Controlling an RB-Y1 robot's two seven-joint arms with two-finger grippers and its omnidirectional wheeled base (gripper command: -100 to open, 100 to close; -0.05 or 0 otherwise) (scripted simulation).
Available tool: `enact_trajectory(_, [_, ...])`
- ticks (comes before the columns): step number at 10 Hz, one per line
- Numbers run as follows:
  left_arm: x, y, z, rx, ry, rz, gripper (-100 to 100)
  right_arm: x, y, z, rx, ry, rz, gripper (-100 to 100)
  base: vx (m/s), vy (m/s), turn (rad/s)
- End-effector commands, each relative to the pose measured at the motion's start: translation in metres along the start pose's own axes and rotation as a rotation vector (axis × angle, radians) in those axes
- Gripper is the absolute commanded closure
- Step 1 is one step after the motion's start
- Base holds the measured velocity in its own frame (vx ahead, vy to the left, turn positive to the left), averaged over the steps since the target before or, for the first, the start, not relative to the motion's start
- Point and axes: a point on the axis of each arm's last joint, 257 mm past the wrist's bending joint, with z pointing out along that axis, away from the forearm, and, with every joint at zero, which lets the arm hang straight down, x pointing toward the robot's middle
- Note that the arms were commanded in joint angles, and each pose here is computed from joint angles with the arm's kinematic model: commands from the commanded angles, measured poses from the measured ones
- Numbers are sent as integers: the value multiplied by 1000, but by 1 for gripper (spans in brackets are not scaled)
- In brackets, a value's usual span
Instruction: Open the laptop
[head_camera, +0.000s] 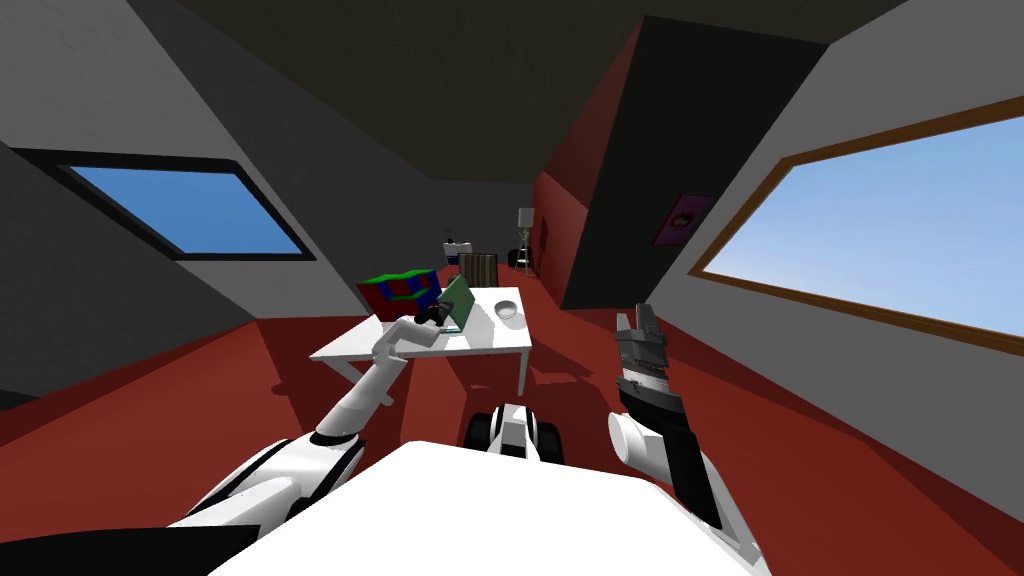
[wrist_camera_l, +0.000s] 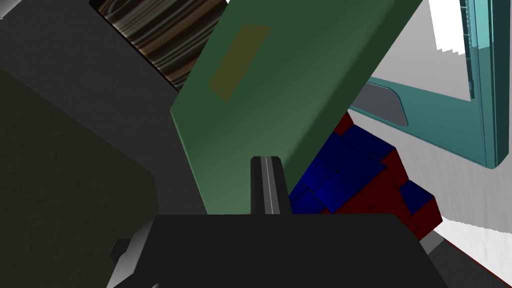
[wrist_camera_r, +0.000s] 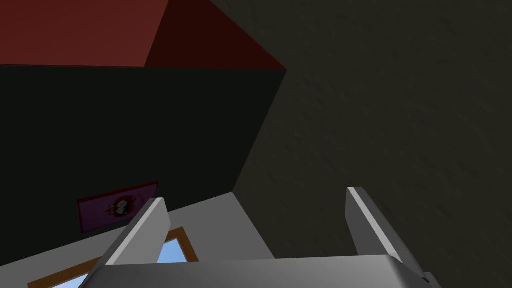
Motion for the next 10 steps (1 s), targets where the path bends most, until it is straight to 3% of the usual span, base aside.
enact_trajectory(1, [14, 12, -17, -14, 14, 11, 100, 0, 0, 0, 0, 0, 0, 0, 102, 29, 78])
enact_trajectory(3, [13, -3, -23, 21, 12, 11, 100, 0, 0, 0, 0, 0, 0, 0, 26, 13, -8])
enact_trajectory(4, [26, 15, -32, -17, 25, 16, 100, 0, 0, 0, 0, 0, 0, 0, 76, 18, 125])
enact_trajectory(5, [28, 12, -38, -4, 28, 18, 100, 0, 0, 0, 0, 0, 0, 0, 94, 22, 70])
enact_trajectory(6, [27, -3, -45, 31, 27, 17, 100, 0, 0, 0, 0, 0, 0, 0, 42, 12, -12])
enact_trajectory(7, [40, 18, -53, -14, 41, 19, 100, 0, 0, 0, 0, 0, 0, 0, 97, 25, 109])
enact_trajectory(8, [42, 20, -58, -12, 45, 19, 100, 0, 0, 0, 0, 0, 0, 0, 100, 21, 64])
enact_trajectory(10, [41, -3, -69, 42, 44, 17, 100, 0, 0, 0, 0, 0, 0, 0, 25, 5, -13])
